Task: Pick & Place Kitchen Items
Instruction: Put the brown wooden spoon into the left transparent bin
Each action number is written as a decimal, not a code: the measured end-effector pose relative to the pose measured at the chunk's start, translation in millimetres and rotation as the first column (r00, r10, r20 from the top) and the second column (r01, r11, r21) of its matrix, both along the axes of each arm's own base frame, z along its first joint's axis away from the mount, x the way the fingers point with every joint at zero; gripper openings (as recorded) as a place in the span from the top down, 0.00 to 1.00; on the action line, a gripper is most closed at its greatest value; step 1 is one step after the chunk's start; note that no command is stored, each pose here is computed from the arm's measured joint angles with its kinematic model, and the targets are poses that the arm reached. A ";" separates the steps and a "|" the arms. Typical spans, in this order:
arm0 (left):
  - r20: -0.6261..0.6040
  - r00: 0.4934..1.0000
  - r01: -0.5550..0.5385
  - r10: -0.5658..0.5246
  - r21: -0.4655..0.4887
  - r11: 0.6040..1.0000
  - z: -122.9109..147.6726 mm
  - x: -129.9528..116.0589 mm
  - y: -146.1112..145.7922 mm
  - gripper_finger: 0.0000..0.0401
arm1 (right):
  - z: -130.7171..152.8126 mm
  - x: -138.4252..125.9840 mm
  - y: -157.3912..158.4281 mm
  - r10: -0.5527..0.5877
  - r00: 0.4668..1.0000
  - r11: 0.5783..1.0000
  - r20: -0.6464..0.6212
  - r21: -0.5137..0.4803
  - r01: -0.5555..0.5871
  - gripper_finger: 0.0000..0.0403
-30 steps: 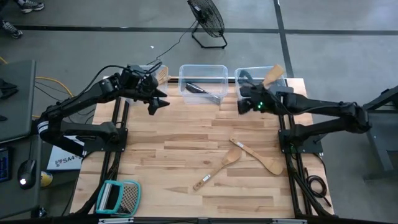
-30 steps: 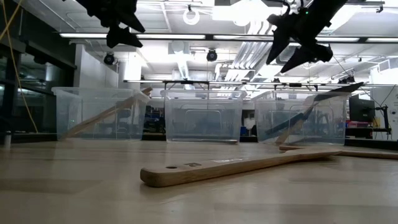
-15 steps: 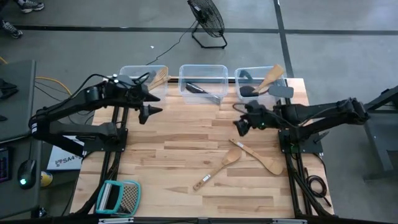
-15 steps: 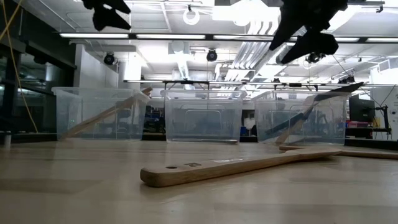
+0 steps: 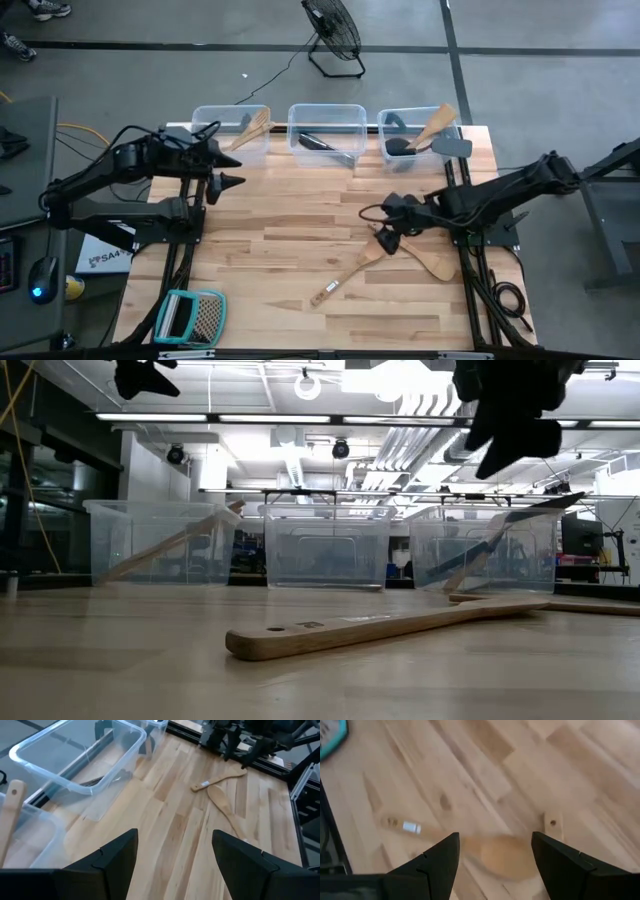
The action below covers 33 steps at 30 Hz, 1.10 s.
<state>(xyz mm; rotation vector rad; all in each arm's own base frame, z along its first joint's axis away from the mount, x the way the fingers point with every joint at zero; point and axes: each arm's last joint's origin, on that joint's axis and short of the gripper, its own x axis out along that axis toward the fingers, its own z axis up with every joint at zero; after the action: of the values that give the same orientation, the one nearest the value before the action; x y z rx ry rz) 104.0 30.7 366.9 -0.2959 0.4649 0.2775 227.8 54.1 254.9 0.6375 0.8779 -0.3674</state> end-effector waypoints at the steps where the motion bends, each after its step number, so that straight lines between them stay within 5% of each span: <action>1: 0.001 1.000 -0.002 0.002 -0.003 1.000 0.0 -1.9 -0.6 0.37 | -1.8 0.1 1.8 0.013 1.000 1.000 -0.015 0.007 -0.013 0.41; 6: -0.006 1.000 -0.011 0.011 -0.005 1.000 -0.6 -11.1 -3.2 0.37 | -14.7 -8.3 6.0 0.064 0.980 0.998 -0.188 0.029 -0.059 0.41; 13: -0.007 0.999 -0.033 0.033 0.008 0.999 -0.8 -18.8 -4.9 0.37 | -30.8 -24.3 8.4 0.031 0.887 0.997 -0.461 0.082 0.008 0.41; 22: 0.009 0.999 -0.035 0.035 0.013 0.999 0.3 -23.3 -6.3 0.37 | -59.1 -15.8 29.1 0.121 0.790 0.989 -0.601 0.140 -0.045 0.41; 33: -0.011 0.999 -0.035 0.035 0.007 0.999 -1.4 -24.5 -6.7 0.37 | -84.0 -14.8 45.5 0.051 0.710 0.998 -0.702 0.064 -0.008 0.41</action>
<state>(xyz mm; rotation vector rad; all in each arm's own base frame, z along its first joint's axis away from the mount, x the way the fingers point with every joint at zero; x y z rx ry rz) 79.5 24.0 365.5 -0.2962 0.4699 0.3147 213.0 99.6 171.0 0.5291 1.6443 -0.5770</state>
